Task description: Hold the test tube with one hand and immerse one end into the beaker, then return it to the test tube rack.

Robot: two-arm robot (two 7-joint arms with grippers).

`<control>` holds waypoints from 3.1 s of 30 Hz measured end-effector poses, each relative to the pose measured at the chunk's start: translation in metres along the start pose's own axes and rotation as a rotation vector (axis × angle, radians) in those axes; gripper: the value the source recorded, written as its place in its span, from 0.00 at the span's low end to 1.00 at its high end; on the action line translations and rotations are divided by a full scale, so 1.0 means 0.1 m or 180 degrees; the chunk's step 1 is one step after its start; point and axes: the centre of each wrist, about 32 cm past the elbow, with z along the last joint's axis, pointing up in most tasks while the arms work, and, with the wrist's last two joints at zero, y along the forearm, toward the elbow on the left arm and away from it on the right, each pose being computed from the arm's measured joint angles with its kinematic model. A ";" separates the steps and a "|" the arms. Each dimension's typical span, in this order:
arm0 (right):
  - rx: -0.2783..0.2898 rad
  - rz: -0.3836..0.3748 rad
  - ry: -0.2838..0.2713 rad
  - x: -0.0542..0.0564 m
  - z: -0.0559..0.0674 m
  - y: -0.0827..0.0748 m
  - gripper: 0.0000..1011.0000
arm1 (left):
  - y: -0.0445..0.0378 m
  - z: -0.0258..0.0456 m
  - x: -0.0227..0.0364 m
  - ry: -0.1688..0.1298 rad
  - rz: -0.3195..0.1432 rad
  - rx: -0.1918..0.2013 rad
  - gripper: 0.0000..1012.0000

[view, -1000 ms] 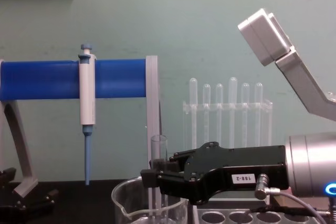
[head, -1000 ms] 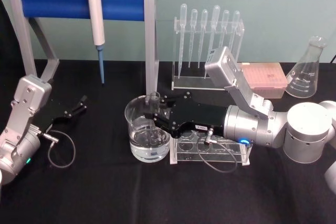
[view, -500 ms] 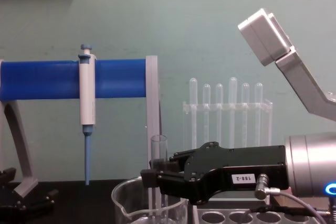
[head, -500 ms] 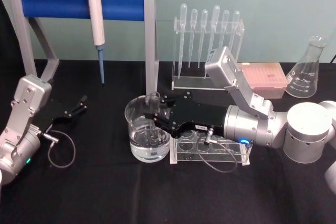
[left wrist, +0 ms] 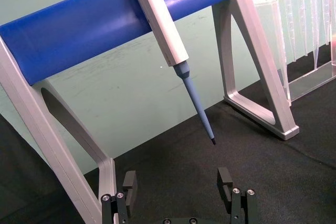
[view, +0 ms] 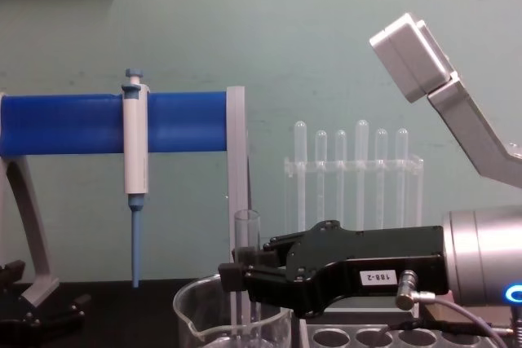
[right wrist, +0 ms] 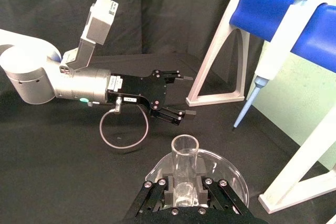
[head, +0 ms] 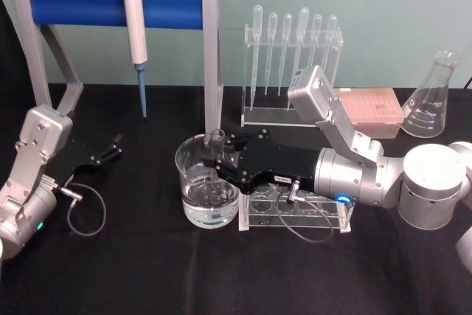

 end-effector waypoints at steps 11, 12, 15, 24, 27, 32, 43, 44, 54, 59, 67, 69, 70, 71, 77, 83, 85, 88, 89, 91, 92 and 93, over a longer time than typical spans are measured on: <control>0.0000 0.0000 0.0000 0.00 0.00 0.00 0.24 | 0.000 0.000 0.000 0.0000 0.0000 0.0000 0.99; 0.0000 0.0000 0.0000 0.00 0.00 0.00 0.24 | 0.000 0.000 0.000 0.0000 0.0000 0.0000 0.99; 0.0000 0.0000 0.0000 0.00 0.00 0.00 0.24 | 0.000 0.000 0.000 0.0000 0.0000 0.0000 0.99; 0.0000 0.0000 0.0000 0.00 0.00 0.00 0.24 | 0.000 0.000 0.000 0.0000 0.0000 0.0000 0.99; 0.0009 0.0003 -0.0003 0.01 0.01 0.00 0.24 | 0.000 0.000 0.000 0.0000 0.0000 0.0000 0.99; 0.0103 -0.0001 -0.0047 0.05 0.13 -0.02 0.24 | 0.000 0.000 0.000 0.0000 0.0000 0.0000 0.99; 0.0300 0.0016 -0.0117 0.14 0.44 -0.21 0.24 | 0.000 0.000 0.000 0.0000 0.0000 0.0000 0.99; 0.0311 0.0015 -0.0126 0.14 0.46 -0.23 0.24 | 0.000 0.000 0.000 0.0000 0.0000 0.0000 0.99; 0.0381 -0.0023 -0.0277 0.11 0.71 -0.58 0.24 | 0.000 0.000 0.000 0.0000 0.0000 0.0000 0.99; 0.0363 -0.0073 -0.0288 0.10 0.71 -0.73 0.24 | 0.000 0.000 0.000 0.0000 0.0000 0.0000 0.99; 0.0303 -0.0207 -0.0240 0.06 0.58 -1.03 0.24 | 0.000 0.000 0.000 0.0000 0.0000 0.0000 0.99; 0.0276 -0.0264 -0.0242 0.04 0.53 -1.09 0.24 | 0.000 0.000 0.000 0.0000 0.0000 0.0000 0.99; 0.0260 -0.0285 -0.0239 0.03 0.49 -1.11 0.24 | 0.000 0.000 0.000 0.0000 0.0000 0.0000 0.99; 0.0251 -0.0296 -0.0233 0.02 0.48 -1.13 0.24 | 0.000 0.000 0.000 0.0000 0.0000 0.0000 0.99; 0.0209 -0.0320 -0.0154 0.02 0.35 -1.17 0.24 | 0.000 0.000 0.000 0.0000 0.0000 0.0000 0.99; 0.0178 -0.0326 -0.0123 0.02 0.27 -1.16 0.24 | 0.000 0.000 0.000 0.0000 0.0000 0.0000 0.99; 0.0168 -0.0331 -0.0119 0.02 0.26 -1.15 0.24 | 0.000 0.000 0.000 0.0000 0.0000 0.0000 0.99; 0.0144 -0.0333 -0.0128 0.02 0.23 -1.14 0.24 | 0.000 0.000 0.000 0.0000 0.0000 0.0000 0.99; 0.0141 -0.0333 -0.0131 0.02 0.22 -1.13 0.24 | 0.000 0.000 0.000 0.0000 0.0000 0.0000 0.99; 0.0131 -0.0337 -0.0136 0.02 0.20 -1.12 0.24 | 0.000 0.000 0.000 0.0000 0.0000 0.0000 0.99; 0.0127 -0.0340 -0.0137 0.02 0.19 -1.12 0.24 | 0.000 0.000 0.000 0.0000 0.0000 0.0000 0.99; 0.0119 -0.0347 -0.0138 0.02 0.18 -1.11 0.24 | 0.000 0.000 0.000 0.0000 0.0000 0.0000 0.99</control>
